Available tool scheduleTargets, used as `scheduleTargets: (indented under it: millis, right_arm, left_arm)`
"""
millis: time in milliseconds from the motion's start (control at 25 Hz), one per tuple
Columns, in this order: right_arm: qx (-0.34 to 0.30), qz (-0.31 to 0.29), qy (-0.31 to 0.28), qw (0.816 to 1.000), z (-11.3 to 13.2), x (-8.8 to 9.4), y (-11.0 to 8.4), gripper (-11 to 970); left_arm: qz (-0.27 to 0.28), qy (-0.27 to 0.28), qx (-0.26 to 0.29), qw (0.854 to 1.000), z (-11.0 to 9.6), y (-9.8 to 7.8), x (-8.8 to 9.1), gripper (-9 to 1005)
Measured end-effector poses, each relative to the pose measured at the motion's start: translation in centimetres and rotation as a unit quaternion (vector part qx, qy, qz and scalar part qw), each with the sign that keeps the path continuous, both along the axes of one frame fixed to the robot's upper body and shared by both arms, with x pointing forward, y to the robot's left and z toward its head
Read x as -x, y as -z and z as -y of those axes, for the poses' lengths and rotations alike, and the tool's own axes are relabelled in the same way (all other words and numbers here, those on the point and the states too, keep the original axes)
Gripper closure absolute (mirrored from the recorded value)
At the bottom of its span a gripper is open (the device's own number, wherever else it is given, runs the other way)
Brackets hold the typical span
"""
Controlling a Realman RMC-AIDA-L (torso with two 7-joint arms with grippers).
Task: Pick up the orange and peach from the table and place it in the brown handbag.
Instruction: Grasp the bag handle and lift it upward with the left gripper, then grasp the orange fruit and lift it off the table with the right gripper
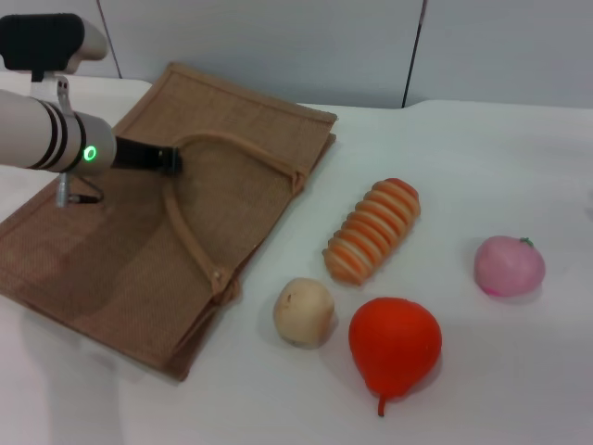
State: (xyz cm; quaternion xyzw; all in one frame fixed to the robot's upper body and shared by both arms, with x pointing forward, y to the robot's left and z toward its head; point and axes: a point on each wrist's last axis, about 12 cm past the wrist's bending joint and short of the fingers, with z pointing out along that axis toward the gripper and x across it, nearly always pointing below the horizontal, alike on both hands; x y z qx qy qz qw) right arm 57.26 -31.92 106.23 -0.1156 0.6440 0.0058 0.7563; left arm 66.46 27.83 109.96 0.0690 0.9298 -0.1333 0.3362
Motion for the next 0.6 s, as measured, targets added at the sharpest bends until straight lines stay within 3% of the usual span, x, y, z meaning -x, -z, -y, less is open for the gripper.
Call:
scheduleTargets:
  millis: [160,320,360,400,480,600]
  right_arm:
    - [0.004,-0.001,-0.008,1.000,-0.2,0.0,0.0,125]
    - [0.021,-0.007,-0.036,0.999,-1.0,-0.1,0.1,125]
    - [0.028,-0.009,-0.048,0.998,-1.2,-0.1,0.2,125]
    - [0.036,-0.011,-0.061,0.997,-1.5,-0.2,0.2,125]
    - [0.044,-0.018,-0.089,0.995,-2.2,-0.3,0.2,125]
    - [0.045,-0.042,-0.135,0.989,-2.7,-0.7,0.1,125]
  left_arm:
    - [0.039,0.019,0.062,0.997,0.1,0.0,0.6,880]
    - [0.095,0.049,0.145,0.984,0.0,-0.6,1.6,879]
    - [0.095,0.049,0.145,0.984,0.0,-0.6,1.6,878]
    - [0.136,0.070,0.192,0.969,-0.2,-1.2,2.4,878]
    - [0.147,0.075,0.201,0.966,-0.3,-1.3,2.6,877]
    - [0.195,0.088,0.242,0.947,-0.9,-1.8,3.6,876]
